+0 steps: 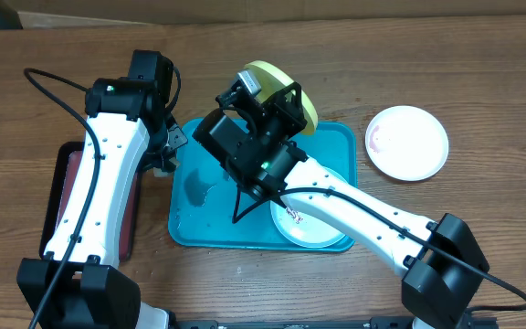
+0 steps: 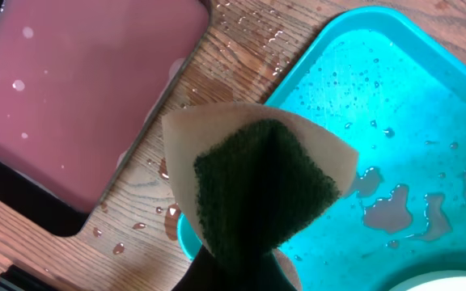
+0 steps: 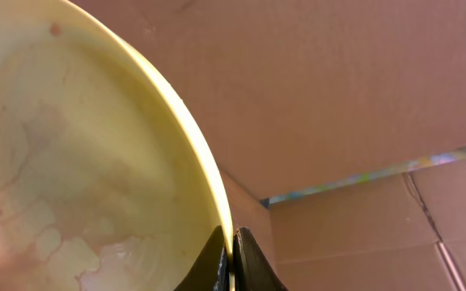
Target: Clean dirty plates on tray and stack at the side
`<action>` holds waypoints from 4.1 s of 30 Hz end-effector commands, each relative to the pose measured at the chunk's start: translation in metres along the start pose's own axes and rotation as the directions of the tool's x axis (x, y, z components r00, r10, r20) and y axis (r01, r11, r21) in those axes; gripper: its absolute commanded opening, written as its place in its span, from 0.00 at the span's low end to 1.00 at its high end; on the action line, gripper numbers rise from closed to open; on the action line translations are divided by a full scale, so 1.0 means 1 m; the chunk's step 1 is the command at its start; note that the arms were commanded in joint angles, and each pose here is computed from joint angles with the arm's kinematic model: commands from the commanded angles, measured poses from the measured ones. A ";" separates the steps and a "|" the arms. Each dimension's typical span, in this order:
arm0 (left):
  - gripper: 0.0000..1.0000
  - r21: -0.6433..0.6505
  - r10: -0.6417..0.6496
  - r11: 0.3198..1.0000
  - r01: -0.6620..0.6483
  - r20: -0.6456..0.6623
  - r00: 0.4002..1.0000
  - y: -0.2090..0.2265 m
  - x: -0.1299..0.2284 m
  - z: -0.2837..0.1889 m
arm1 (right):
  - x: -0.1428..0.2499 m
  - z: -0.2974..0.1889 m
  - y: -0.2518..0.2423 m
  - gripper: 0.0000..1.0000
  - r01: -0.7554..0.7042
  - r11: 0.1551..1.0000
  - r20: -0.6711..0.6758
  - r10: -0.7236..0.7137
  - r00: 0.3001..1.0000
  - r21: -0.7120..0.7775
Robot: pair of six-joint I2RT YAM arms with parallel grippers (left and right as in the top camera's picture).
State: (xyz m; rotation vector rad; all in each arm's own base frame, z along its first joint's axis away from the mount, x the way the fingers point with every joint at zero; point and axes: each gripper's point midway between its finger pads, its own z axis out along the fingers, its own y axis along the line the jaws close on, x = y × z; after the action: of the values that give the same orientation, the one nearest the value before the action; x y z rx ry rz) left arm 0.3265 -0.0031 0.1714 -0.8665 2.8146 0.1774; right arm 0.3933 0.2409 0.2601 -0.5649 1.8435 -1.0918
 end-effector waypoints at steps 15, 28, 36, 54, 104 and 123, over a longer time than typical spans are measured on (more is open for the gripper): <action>0.04 0.021 0.021 1.000 -0.021 -0.006 1.000 -0.004 0.000 -0.001 | 0.053 0.047 0.018 0.04 -0.381 0.888 -0.288 0.306 0.908 -0.258; 0.04 0.028 0.038 0.999 -0.038 -0.005 0.999 -0.005 0.000 -0.001 | 0.140 0.126 0.020 0.04 -0.905 0.237 -0.842 0.341 0.418 -0.353; 0.04 0.026 0.039 0.999 -0.038 -0.009 0.999 -0.005 0.001 0.002 | 0.241 0.171 -0.036 0.04 -0.971 0.229 -0.907 0.390 0.159 -0.071; 0.04 0.054 0.039 0.998 -0.038 -0.021 0.999 -0.012 0.004 0.015 | 0.359 0.169 -0.022 0.04 -0.934 0.305 -0.927 0.371 -0.061 0.184; 0.04 0.104 0.090 0.991 -0.086 -0.026 0.996 -0.021 0.005 0.014 | 0.202 0.040 0.144 0.45 -0.405 0.363 -0.486 -0.166 0.858 -0.839; 0.04 0.123 0.110 0.987 -0.105 -0.035 0.993 -0.024 0.007 0.013 | 0.214 0.013 0.169 0.14 -0.573 0.245 -0.613 -0.141 0.777 -0.782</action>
State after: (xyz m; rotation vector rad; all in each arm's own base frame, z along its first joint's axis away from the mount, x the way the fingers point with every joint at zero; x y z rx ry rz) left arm 0.3377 -0.0216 0.1578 -0.7279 2.8555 0.0263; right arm 0.3107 0.1530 0.0061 -0.7131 2.9856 0.2585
